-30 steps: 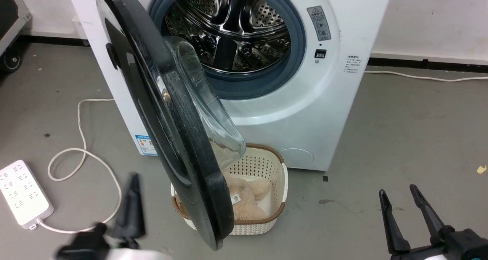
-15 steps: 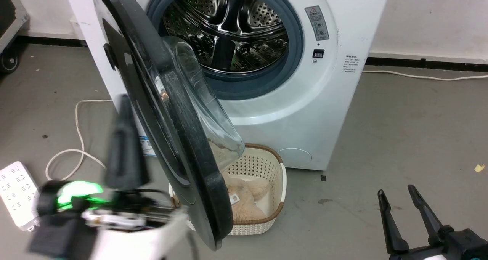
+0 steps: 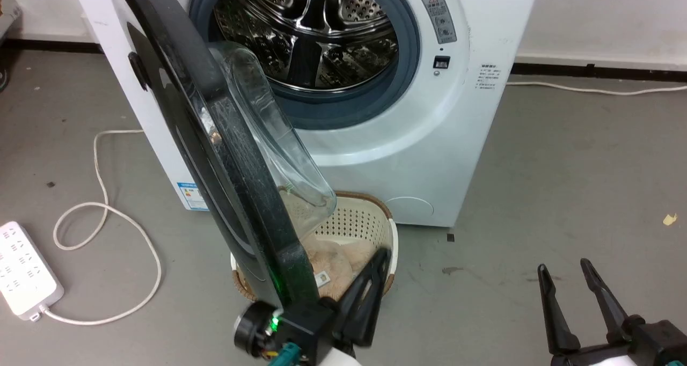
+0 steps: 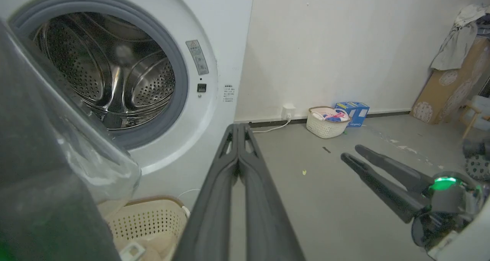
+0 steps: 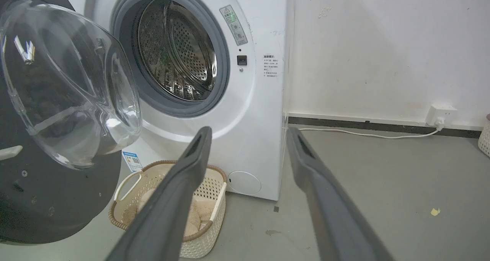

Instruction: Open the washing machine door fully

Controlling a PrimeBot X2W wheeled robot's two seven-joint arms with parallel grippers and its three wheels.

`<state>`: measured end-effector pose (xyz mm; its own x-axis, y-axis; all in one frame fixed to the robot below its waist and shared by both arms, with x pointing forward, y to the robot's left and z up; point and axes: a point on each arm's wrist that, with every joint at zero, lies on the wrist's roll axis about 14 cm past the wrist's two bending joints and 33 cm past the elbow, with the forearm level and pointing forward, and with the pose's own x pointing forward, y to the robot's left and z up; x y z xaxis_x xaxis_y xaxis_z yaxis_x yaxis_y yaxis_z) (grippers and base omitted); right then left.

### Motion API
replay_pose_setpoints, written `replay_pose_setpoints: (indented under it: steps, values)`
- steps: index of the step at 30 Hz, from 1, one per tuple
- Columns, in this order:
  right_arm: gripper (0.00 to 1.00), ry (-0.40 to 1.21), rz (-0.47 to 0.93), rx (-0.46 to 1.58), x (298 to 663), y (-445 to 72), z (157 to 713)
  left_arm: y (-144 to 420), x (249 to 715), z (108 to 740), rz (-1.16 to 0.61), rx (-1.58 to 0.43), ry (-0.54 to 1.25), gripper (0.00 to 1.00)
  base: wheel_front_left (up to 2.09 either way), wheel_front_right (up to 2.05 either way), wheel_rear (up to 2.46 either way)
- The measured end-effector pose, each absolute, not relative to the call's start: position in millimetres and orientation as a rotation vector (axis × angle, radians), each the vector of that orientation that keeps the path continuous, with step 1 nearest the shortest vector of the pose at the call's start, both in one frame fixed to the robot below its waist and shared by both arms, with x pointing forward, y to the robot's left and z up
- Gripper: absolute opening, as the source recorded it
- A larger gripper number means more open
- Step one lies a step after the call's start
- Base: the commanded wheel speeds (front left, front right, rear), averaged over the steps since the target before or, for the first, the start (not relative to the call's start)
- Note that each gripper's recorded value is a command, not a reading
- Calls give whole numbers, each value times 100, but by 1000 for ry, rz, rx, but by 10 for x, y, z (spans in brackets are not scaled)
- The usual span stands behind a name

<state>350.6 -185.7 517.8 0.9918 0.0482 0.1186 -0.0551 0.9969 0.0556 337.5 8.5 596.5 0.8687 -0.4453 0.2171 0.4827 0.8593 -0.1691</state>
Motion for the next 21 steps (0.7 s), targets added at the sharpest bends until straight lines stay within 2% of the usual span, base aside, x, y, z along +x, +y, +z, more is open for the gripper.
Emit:
replay_pose_setpoints:
  steps: [10,21]
  values:
    - [100,-88,61,68,3598,-1822,5080,279,3537,5234,-369,-219,18,0,0,0,0]
    - [100,-87,149,77,3707,-1538,5080,633,3520,5069,-252,-207,37,0,0,0,0]
